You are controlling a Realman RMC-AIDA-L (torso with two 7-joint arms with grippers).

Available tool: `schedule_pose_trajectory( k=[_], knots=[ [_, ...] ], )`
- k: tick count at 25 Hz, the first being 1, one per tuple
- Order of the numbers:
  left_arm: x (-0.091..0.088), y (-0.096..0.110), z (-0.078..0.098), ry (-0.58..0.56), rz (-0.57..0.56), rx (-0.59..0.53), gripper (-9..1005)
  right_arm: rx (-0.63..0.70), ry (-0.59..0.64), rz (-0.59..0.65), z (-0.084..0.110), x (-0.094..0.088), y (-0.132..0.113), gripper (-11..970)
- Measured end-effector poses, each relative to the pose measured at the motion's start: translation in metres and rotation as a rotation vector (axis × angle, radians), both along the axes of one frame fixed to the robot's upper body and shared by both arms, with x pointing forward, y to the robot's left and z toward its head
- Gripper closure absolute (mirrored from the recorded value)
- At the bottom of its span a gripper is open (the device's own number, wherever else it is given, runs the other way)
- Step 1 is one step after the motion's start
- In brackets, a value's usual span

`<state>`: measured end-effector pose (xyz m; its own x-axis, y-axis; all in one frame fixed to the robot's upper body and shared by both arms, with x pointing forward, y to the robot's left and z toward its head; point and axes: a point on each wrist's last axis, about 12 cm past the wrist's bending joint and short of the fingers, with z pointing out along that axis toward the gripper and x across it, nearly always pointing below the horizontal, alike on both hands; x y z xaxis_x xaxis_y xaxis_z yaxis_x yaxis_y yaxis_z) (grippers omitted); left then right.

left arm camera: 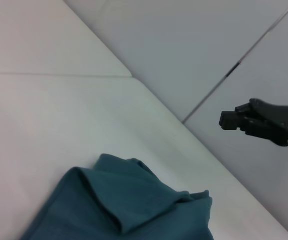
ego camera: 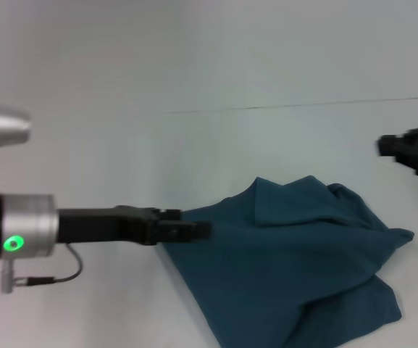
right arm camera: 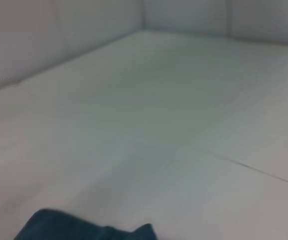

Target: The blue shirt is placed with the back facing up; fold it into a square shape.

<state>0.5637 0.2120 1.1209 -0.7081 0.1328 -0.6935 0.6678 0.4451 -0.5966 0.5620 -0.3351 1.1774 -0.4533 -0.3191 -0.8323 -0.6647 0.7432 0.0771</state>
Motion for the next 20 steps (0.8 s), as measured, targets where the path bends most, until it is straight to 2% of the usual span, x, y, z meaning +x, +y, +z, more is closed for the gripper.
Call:
schedule_pose_trajectory(
  k=[4, 8, 11, 13, 15, 17, 18, 20],
  knots=[
    [-0.014, 0.024, -0.011, -0.023, 0.063, -0.038, 71, -0.107, 0.112, 0.126, 0.028, 0.016, 0.041, 925],
    [-0.024, 0.039, -0.015, -0.043, 0.083, -0.064, 72, -0.189, 0.234, 0.221, 0.041, 0.029, 0.081, 786],
    [-0.035, 0.053, -0.02, -0.057, 0.105, -0.098, 73, -0.269, 0.296, 0.226, 0.037, 0.035, 0.111, 680],
    [-0.04, 0.056, -0.023, -0.058, 0.108, -0.11, 74, -0.349, 0.309, 0.187, 0.026, 0.04, 0.139, 609],
    [-0.043, 0.058, -0.025, -0.058, 0.104, -0.111, 76, -0.365, 0.319, 0.18, 0.02, 0.041, 0.146, 538],
    [-0.046, 0.058, -0.027, -0.054, 0.099, -0.113, 76, -0.378, 0.34, 0.172, 0.012, 0.041, 0.157, 284],
    [-0.046, 0.057, -0.028, -0.051, 0.098, -0.114, 76, -0.388, 0.357, 0.156, 0.004, 0.043, 0.167, 274],
    [-0.047, 0.057, -0.03, -0.047, 0.096, -0.116, 76, -0.393, 0.357, 0.146, 0.0, 0.044, 0.171, 254]
  ],
)
